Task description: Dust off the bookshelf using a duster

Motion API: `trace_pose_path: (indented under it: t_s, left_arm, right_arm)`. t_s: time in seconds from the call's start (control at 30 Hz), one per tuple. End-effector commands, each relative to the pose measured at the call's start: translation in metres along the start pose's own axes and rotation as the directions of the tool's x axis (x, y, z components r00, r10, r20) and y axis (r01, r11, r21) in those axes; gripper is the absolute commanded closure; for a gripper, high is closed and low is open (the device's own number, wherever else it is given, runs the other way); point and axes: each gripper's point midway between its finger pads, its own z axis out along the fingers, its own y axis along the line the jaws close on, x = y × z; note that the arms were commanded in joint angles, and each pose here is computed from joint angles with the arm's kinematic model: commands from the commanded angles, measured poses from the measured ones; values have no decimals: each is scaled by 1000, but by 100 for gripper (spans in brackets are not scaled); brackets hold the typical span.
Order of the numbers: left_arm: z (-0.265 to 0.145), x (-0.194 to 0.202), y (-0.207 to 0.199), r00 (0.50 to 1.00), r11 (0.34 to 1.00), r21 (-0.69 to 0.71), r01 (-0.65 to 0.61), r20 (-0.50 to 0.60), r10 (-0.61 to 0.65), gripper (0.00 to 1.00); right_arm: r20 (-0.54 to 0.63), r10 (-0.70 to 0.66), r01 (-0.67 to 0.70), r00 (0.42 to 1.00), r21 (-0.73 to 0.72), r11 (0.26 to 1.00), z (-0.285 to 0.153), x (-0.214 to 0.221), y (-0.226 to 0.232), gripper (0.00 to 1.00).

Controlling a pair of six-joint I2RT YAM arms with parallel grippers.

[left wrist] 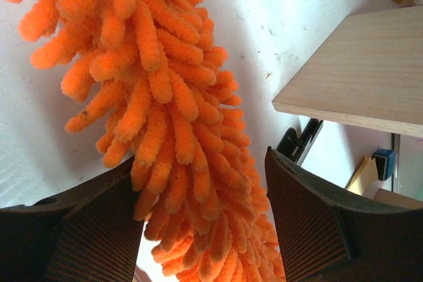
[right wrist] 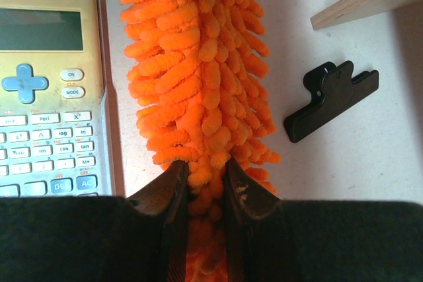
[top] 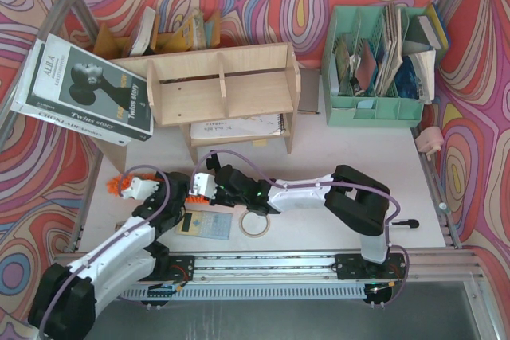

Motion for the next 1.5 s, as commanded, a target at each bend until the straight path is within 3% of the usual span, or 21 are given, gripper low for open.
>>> trace_pose_path:
  t_s: [0.0,0.53,1.07,1.47]
  left_arm:
    - [11,4,4,1000,1000,4,21,16,-21,37]
    - [21,15,3,999,999,0,52,-4,-52,46]
    - [-2,-5,28,995,994,29,102,17,-103,37]
    - [1,-6,17,993,991,64,114,22,-116,30]
  right_arm:
    - [120,12,-19,993,57,998,-11,-42,-13,99]
    - [159,40,-53,986,80,995,-13,-54,-16,100]
    - [179,94,-113,979,103,988,-14,-57,-20,100]
    - [198,83,-102,977,90,991,-22,-61,-14,100]
